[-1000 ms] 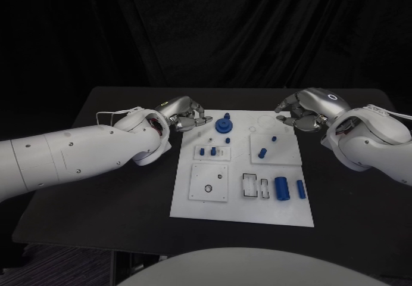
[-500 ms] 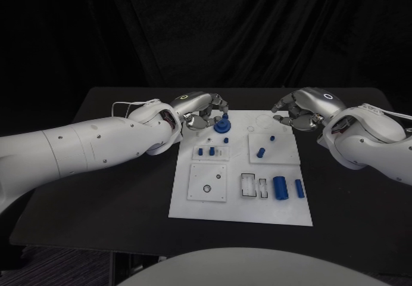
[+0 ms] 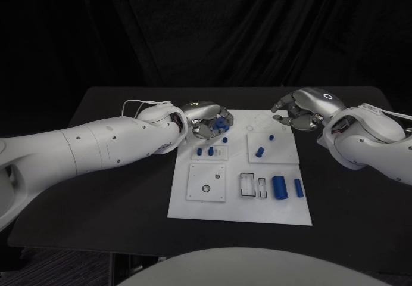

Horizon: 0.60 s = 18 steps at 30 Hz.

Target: Assemble the parts on the task board

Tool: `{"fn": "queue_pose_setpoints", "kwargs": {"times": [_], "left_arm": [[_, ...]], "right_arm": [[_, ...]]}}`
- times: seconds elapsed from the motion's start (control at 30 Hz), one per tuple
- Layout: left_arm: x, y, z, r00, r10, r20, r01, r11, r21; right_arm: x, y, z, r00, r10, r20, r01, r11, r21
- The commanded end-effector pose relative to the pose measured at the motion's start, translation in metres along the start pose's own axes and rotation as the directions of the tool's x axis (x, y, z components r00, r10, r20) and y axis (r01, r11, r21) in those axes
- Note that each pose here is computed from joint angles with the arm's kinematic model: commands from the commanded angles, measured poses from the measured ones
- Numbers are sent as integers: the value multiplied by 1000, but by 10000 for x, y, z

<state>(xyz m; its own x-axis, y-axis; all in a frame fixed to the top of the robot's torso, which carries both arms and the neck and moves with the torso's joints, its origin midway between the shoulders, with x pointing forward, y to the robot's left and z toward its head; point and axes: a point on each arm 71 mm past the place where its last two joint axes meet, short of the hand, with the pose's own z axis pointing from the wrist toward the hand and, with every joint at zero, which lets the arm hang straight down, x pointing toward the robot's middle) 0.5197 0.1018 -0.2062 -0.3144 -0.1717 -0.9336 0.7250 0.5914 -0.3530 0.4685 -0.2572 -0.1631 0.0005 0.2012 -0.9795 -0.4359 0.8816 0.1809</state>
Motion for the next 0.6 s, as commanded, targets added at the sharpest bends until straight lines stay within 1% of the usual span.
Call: {"fn": "queue_pose_setpoints", "kwargs": {"times": [0.03,0.3,0.6], "left_arm": [[65,-12,22,998,7,-63,-8,1000,-9],[112,-36,47,996,0,-88,-1,1000,-14],[157,-34,58,994,-9,-110,6,1000,-30]], "right_arm": [[-3,0,-7,1000,-2,13,2,1000,3],[0,4,-5,1000,-2,11,2,1000,3],[0,1,-6,1000,-2,9,2,1000,3]]}}
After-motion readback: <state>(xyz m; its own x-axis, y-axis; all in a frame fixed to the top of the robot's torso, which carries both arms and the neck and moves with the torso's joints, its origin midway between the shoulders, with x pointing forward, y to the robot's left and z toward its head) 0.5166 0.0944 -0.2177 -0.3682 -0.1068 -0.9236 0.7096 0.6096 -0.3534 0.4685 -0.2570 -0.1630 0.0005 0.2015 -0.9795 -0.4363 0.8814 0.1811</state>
